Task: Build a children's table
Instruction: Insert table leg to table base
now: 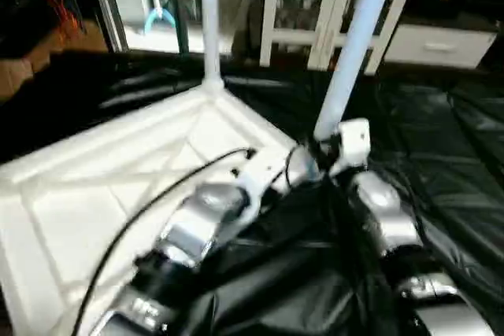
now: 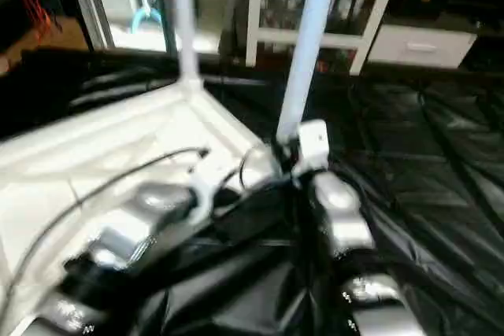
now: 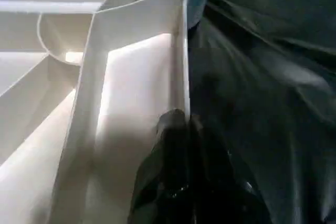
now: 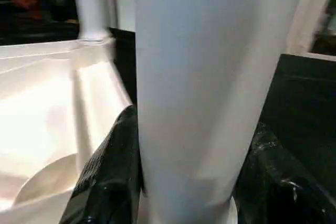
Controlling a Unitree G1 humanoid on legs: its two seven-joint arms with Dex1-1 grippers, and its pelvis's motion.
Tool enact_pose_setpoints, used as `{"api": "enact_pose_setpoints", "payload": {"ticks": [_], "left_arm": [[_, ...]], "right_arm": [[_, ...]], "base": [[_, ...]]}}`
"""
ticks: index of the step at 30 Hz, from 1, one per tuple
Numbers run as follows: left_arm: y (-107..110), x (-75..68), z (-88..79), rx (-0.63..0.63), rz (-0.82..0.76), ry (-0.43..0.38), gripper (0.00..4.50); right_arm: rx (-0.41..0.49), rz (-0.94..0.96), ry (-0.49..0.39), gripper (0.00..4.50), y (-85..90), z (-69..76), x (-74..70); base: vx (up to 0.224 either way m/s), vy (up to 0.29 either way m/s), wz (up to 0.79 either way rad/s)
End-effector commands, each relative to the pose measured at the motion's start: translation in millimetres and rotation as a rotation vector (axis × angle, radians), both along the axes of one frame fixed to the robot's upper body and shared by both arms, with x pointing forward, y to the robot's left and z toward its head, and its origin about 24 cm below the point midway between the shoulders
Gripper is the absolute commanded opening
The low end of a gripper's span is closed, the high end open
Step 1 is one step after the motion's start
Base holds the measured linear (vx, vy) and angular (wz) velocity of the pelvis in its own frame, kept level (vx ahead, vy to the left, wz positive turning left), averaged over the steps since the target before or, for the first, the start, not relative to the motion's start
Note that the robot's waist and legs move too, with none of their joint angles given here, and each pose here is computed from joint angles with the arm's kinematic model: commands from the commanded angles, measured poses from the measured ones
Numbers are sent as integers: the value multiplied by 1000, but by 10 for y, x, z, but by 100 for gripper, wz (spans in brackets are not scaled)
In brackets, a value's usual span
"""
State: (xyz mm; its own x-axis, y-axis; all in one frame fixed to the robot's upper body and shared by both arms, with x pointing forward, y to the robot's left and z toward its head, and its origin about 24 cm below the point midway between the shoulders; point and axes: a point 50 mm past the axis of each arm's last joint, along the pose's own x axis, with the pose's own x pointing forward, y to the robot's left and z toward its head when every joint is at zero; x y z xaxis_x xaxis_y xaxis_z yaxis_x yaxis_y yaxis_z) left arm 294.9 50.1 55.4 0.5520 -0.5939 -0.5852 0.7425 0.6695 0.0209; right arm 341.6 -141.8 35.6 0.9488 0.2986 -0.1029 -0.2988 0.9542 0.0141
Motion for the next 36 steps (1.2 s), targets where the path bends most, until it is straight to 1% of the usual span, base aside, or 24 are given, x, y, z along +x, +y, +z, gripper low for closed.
{"api": "enact_pose_setpoints", "payload": {"ticks": [1, 3, 5, 6, 7, 9, 10, 11, 12, 13, 15, 16, 17, 19, 20, 22, 23, 24, 25, 26, 28, 29, 33, 36], "left_arm": [[91, 132, 125, 23, 81, -68, 0], [132, 143, 139, 38, 101, -62, 0], [189, 149, 150, 48, 100, -71, 0], [224, 146, 152, 45, 86, -79, 0], [249, 141, 146, 45, 80, -80, 0], [272, 136, 142, 46, 53, -97, 0], [266, 121, 146, 38, 7, -122, 0], [268, 105, 140, 38, -23, -131, 0], [279, 62, 135, 38, -102, -168, 0], [282, 60, 134, 39, -105, -168, 0], [323, 35, 111, 60, -131, -169, 0], [352, 28, 106, 70, -153, -182, 0], [362, 27, 107, 71, -165, -189, 0], [409, 17, 104, 72, -197, -190, 0], [437, 12, 104, 73, -222, -202, 0], [457, 4, 103, 72, -253, -212, 0], [478, -29, 110, 60, -314, -218, 0], [480, -33, 111, 58, -321, -218, 0], [488, -60, 120, 44, -358, -216, 0], [495, -85, 127, 34, -389, -212, 0], [527, -127, 125, 35, -440, -204, 0], [528, -127, 125, 35, -441, -204, 0], [560, -134, 118, 33, -456, -203, 0], [573, -134, 112, 30, -459, -202, 0]], "right_arm": [[-105, -91, 364, 187, -158, -771, -395], [-108, -94, 359, 187, -135, -768, -386], [-81, -110, 358, 187, -146, -766, -381], [-22, -114, 338, 187, -133, -733, -356], [7, -99, 328, 187, -120, -708, -340], [1, -73, 318, 187, -116, -684, -323], [14, -47, 303, 187, -107, -653, -310], [19, -23, 289, 187, -103, -626, -299], [46, 59, 216, 187, -96, -505, -262], [43, 63, 212, 243, -99, -497, -260], [25, 99, 162, 243, -136, -408, -237], [36, 118, 127, 264, -176, -332, -218], [39, 124, 109, 275, -199, -296, -209], [80, 159, 45, 294, -282, -152, -196], [96, 189, 11, 301, -334, -74, -204], [111, 237, -19, 319, -381, -1, -224], [95, 307, -43, 329, -451, 68, -267], [92, 313, -45, 338, -460, 75, -272], [85, 358, -43, 348, -510, 103, -306], [77, 391, -42, 348, -554, 125, -336], [82, 461, -65, 348, -661, 226, -397], [82, 461, -65, 348, -662, 227, -398], [77, 543, -77, 348, -704, 324, -437], [75, 575, -70, 348, -711, 343, -443]], "base": [[0, 0, 0], [0, 0, 0], [0, 0, 0], [0, 0, 0], [0, 0, 0], [0, 0, 0], [0, 0, 0], [0, 0, 0], [0, 0, 0], [0, 0, 0], [0, 0, 0], [0, 0, 0], [0, 0, 0], [0, 0, 0], [0, 0, 0], [0, 0, 0], [0, 0, 0], [0, 0, 0], [0, 0, 0], [0, 0, 0], [0, 0, 0], [0, 0, 0], [0, 0, 0], [0, 0, 0]]}}
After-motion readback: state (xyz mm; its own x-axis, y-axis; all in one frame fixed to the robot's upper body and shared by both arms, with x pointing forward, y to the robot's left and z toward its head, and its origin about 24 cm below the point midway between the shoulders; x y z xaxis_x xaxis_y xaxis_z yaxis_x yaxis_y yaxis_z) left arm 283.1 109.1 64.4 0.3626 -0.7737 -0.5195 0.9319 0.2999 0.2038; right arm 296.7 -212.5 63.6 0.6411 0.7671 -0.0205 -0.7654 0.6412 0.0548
